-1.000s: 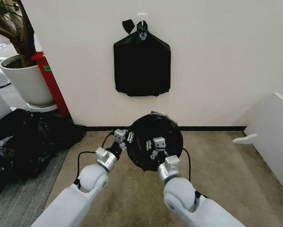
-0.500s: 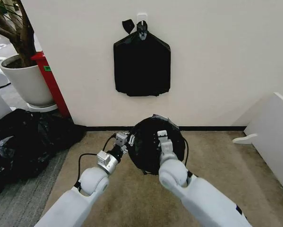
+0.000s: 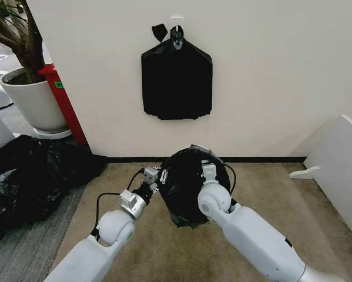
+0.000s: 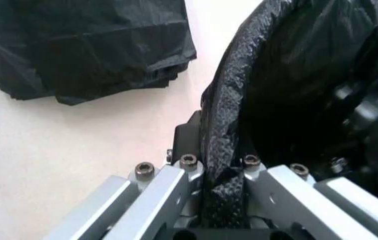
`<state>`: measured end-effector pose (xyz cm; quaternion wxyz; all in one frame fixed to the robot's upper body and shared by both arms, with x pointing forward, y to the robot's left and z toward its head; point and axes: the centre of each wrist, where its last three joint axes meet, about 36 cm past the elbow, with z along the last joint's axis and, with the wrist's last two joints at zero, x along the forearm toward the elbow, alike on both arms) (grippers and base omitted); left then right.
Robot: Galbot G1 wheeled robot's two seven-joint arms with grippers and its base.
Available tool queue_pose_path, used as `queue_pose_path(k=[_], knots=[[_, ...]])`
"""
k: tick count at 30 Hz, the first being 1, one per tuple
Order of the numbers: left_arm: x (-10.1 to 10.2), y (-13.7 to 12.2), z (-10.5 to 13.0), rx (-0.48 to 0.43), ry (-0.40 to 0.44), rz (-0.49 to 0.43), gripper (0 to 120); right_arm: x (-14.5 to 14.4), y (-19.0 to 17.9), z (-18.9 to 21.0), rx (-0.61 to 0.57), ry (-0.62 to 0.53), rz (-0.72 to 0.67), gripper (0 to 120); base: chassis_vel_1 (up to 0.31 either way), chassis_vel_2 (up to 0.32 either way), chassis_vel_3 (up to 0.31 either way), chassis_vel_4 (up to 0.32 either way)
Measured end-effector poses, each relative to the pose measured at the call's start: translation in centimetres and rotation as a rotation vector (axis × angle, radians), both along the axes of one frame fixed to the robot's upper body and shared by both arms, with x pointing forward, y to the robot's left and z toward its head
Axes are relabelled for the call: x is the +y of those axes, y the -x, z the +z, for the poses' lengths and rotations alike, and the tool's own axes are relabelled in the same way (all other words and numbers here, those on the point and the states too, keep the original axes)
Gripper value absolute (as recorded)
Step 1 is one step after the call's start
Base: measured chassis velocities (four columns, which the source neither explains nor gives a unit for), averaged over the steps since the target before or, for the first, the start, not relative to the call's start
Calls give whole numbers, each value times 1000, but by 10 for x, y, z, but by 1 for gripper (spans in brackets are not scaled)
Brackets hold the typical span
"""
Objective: Place the garbage bag over the trash bin.
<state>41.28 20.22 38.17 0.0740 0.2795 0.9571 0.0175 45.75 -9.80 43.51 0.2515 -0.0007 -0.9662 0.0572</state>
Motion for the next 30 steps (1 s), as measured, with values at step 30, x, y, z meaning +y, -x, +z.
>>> queue_pose_path(k=[30], knots=[[-3,7,6,-24,28,-30,1,14,21,-39,-59,67,132,0,0,0,0,0]])
